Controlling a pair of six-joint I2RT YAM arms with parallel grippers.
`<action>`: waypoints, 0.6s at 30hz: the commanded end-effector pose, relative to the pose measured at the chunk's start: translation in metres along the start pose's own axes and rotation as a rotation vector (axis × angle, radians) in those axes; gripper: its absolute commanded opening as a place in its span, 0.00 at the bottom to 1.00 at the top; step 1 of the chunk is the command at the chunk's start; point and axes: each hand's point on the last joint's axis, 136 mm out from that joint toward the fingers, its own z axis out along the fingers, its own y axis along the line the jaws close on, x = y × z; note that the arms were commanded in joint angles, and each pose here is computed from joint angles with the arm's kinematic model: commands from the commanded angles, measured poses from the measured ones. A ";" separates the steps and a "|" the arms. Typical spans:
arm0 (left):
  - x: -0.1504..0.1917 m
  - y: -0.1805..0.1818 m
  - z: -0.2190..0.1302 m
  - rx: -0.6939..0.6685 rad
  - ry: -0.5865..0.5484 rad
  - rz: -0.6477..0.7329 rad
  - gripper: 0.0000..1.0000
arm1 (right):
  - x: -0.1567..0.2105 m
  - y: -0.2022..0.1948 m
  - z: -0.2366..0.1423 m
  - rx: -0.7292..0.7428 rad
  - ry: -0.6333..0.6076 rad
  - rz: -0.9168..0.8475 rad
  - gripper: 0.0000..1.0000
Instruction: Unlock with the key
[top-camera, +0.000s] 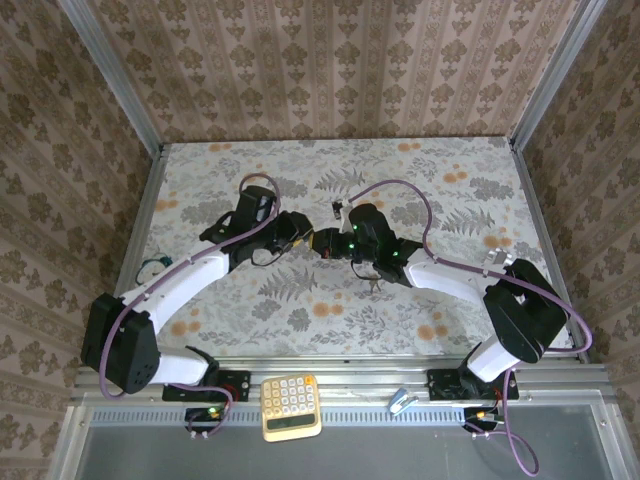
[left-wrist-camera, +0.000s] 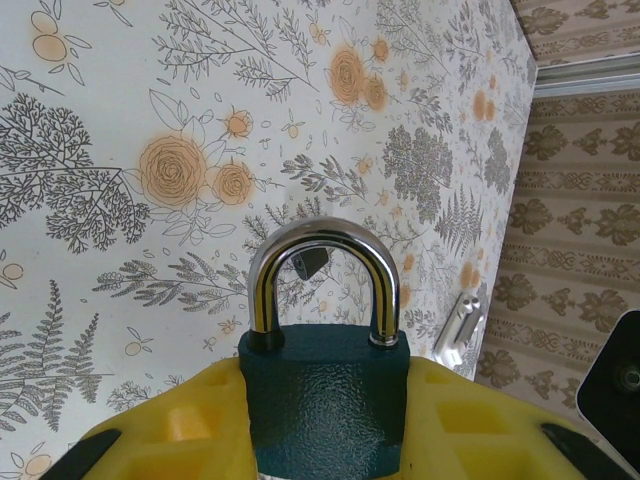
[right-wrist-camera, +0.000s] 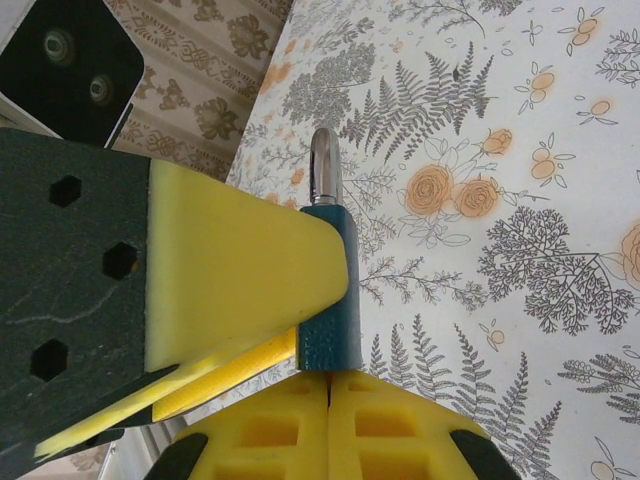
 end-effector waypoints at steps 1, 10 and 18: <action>-0.001 -0.040 -0.010 0.110 -0.002 0.048 0.18 | 0.008 0.003 0.002 -0.001 0.027 -0.023 0.00; 0.033 -0.059 0.007 0.169 0.130 0.053 0.12 | -0.026 0.016 0.006 -0.025 -0.103 -0.057 0.00; 0.038 -0.067 0.008 0.208 0.137 0.075 0.12 | -0.047 0.024 0.005 -0.183 -0.133 0.098 0.00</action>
